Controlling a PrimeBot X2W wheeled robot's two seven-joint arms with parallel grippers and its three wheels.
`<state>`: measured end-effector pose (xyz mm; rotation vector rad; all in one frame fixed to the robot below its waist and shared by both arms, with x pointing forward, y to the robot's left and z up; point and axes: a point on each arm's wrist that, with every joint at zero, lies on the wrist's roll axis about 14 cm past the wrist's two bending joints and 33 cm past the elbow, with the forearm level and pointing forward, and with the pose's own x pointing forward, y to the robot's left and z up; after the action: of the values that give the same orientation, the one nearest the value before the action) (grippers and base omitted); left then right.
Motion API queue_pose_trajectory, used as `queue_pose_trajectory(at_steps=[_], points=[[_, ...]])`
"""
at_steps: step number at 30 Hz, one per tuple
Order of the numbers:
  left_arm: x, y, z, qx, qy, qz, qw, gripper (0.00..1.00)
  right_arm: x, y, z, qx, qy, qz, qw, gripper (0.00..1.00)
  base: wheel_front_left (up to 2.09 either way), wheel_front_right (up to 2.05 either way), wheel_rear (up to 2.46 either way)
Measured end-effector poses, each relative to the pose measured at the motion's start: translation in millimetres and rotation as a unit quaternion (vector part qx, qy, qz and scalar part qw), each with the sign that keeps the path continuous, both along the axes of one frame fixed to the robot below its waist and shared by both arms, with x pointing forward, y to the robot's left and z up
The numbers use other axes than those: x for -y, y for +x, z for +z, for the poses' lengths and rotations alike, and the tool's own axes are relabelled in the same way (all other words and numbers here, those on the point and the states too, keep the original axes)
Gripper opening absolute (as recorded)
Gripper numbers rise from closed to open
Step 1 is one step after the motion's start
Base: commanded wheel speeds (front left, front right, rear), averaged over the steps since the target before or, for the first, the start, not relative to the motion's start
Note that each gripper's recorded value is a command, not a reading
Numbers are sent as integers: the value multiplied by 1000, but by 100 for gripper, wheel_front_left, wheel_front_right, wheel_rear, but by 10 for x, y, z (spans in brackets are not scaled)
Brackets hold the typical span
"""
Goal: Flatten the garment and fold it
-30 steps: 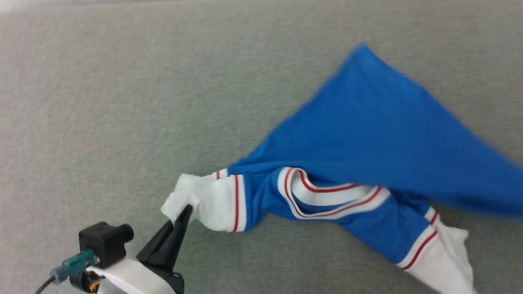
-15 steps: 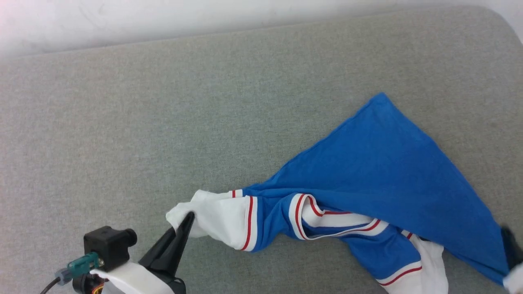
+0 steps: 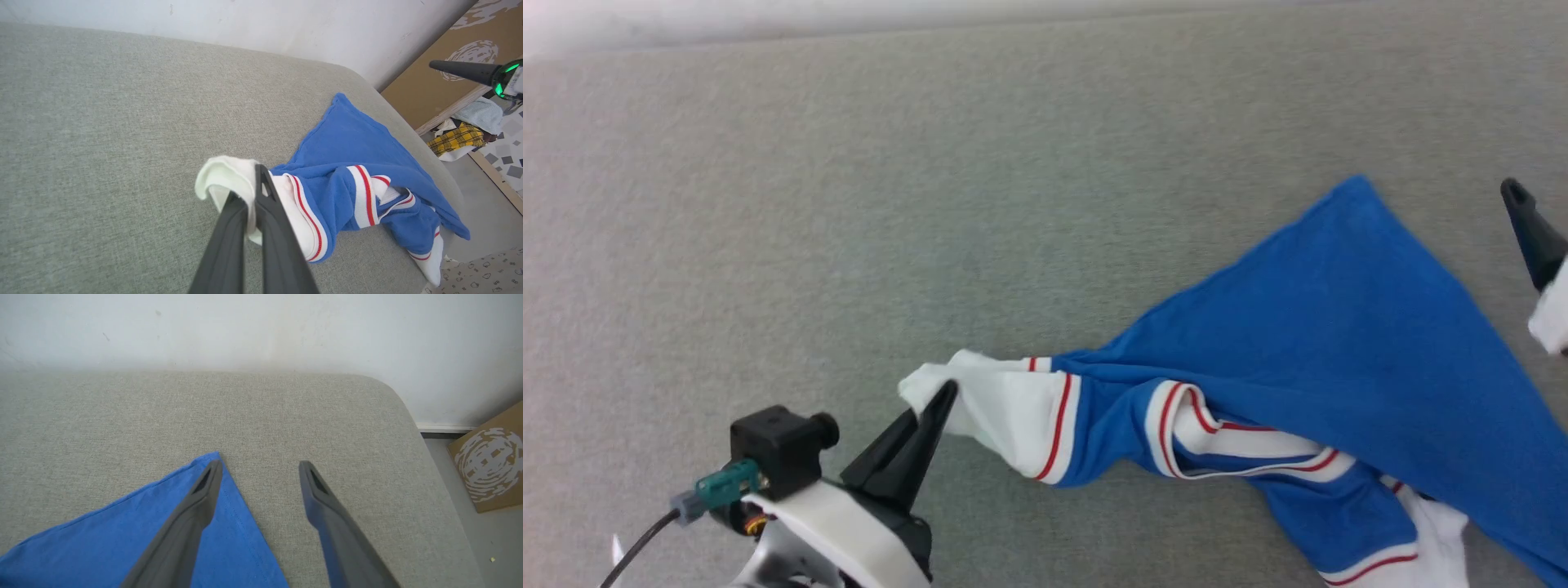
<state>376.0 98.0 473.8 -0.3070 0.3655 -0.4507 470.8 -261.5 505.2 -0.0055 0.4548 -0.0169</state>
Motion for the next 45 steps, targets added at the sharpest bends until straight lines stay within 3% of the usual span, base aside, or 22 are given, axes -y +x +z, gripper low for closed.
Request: queue_pose_trajectory(at_steps=[8,15,21,22,24,28,32,39,45], points=[[-39,38,-141,-16,-2,16,1000,0,-244,379,-664,-122,-6,38,992,100,0,0,0],[-215,16,-297,-38,7,50,998,0,-501,453,-1182,-195,-10,79,978,100,0,0,0],[-319,-9,-383,-51,14,67,996,0,-603,447,-1398,-243,-8,101,965,100,0,0,0],[-325,-10,-395,-53,14,68,996,0,-598,444,-1415,-251,-9,102,962,88,0,0,0],[-335,-7,-415,-56,15,69,996,0,-586,452,-1421,-262,-11,102,960,0,0,0,0],[-329,17,-447,-60,15,68,996,0,-475,482,-1411,-260,-26,90,961,0,0,0,0],[-303,109,-407,-45,11,64,997,0,-456,531,-1350,-225,-23,83,971,0,0,0,0],[-358,382,-98,45,19,73,996,0,-435,702,-927,-85,8,56,995,0,0,0,0],[-448,668,389,153,46,65,985,0,-469,753,-317,30,23,50,998,0,0,0,0]])
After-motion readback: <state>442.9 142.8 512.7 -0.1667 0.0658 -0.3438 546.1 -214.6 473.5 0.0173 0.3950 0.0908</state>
